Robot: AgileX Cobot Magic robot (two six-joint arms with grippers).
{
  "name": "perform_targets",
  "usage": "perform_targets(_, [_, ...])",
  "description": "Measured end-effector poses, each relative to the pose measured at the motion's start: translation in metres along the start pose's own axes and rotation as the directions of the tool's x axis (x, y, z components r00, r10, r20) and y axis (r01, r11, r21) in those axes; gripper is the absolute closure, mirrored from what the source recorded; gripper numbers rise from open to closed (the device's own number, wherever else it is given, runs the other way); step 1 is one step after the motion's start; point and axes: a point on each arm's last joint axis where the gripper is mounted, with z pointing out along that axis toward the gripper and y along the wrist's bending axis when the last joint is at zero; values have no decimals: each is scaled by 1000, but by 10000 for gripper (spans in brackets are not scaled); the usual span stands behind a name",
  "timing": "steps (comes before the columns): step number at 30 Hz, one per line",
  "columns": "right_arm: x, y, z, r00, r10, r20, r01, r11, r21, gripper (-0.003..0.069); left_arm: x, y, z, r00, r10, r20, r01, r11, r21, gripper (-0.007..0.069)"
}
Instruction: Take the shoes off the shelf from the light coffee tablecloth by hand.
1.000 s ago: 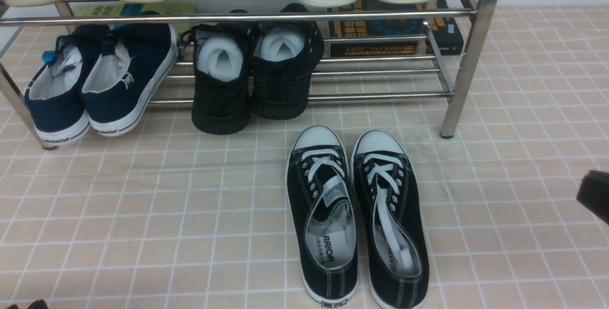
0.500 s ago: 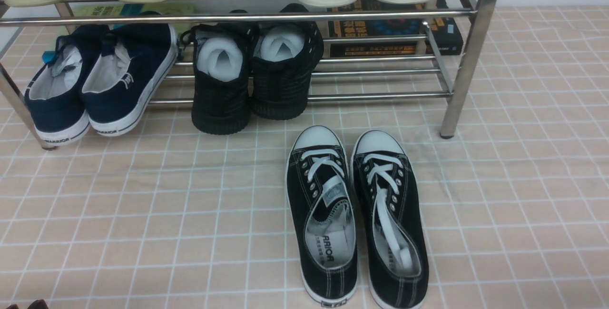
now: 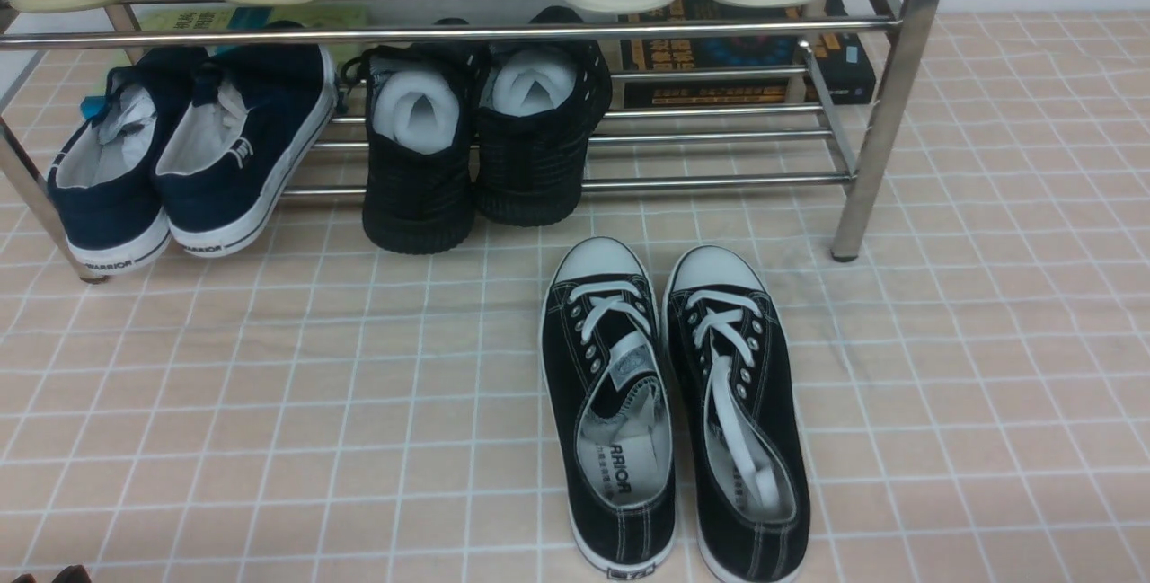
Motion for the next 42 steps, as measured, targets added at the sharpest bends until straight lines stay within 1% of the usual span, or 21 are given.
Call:
perform_targets(8, [3,0,-1,998,-2,-57,2,1000,-1,624,0,0,0,1000,0,0,0,1000,0,385])
perform_targets(42, [3,0,-1,998,1,-61,-1,1000,-3,582,0,0,0,1000,0,0,0,1000,0,385])
